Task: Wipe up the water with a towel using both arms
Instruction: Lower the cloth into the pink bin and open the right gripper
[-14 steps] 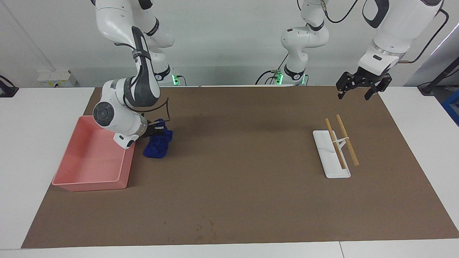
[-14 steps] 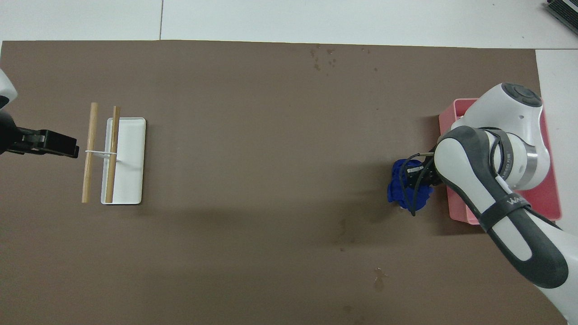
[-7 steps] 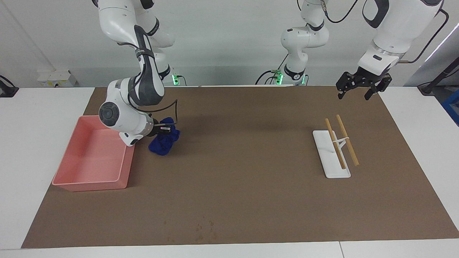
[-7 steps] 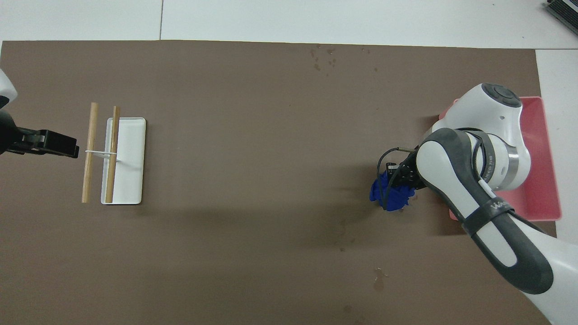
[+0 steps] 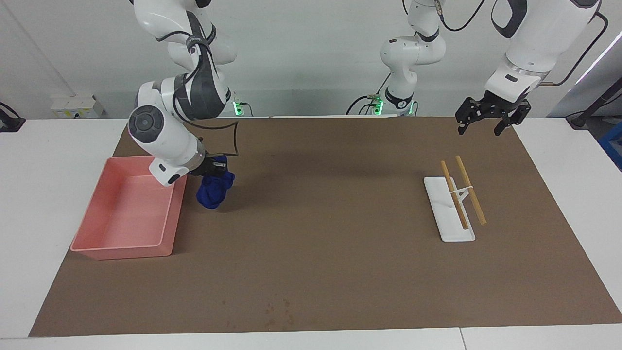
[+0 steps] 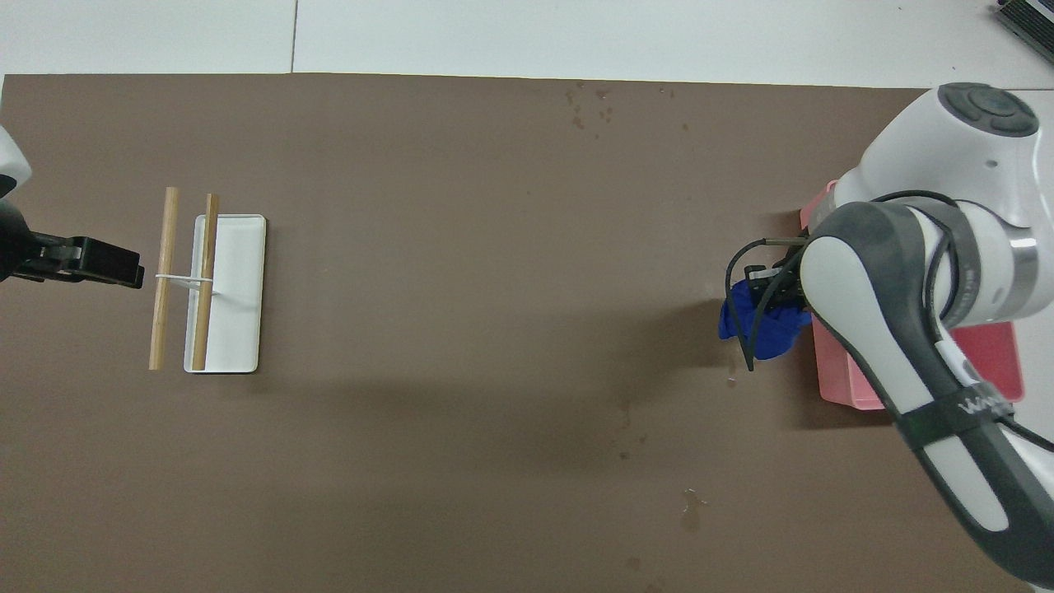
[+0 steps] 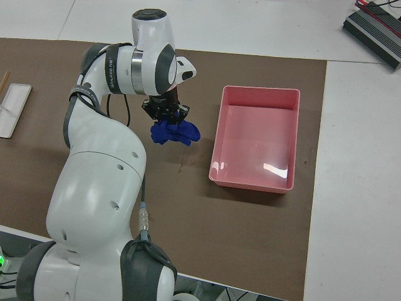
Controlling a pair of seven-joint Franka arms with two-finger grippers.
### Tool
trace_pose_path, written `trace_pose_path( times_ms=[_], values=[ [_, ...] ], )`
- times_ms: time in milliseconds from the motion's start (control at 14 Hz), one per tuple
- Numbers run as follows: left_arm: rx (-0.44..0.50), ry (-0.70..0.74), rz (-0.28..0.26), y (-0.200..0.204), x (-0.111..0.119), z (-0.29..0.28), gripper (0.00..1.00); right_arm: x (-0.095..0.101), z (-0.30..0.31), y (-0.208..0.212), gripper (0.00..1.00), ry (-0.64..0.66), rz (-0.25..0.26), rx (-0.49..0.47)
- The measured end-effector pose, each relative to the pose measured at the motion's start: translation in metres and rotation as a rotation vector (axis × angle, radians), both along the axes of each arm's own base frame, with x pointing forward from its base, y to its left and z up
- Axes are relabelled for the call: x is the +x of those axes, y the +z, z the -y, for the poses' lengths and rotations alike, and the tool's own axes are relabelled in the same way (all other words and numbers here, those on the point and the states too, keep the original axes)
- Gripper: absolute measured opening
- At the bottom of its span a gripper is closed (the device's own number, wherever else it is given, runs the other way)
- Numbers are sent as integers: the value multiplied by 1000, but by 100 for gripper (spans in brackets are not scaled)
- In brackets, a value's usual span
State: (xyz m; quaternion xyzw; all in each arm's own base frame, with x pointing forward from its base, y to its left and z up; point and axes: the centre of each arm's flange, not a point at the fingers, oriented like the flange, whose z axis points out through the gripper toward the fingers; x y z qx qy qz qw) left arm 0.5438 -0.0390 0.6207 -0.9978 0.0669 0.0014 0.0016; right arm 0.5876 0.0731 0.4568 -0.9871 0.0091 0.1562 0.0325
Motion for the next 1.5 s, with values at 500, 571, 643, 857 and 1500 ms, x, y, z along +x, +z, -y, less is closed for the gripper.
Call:
trace_pose_path(
  times_ms=[500, 571, 643, 857, 1500],
  values=[
    [0, 0, 0, 0, 0, 0, 100, -31, 135, 96, 23, 278, 81, -93],
    [0, 0, 0, 0, 0, 0, 100, -32, 164, 98, 23, 306, 102, -82],
    [0, 0, 0, 0, 0, 0, 100, -32, 185, 96, 23, 326, 125, -77],
    [0, 0, 0, 0, 0, 0, 100, -24, 195, 76, 23, 384, 194, -98],
    [0, 0, 0, 0, 0, 0, 100, -27, 215, -15, 23, 417, 257, -108]
  ],
)
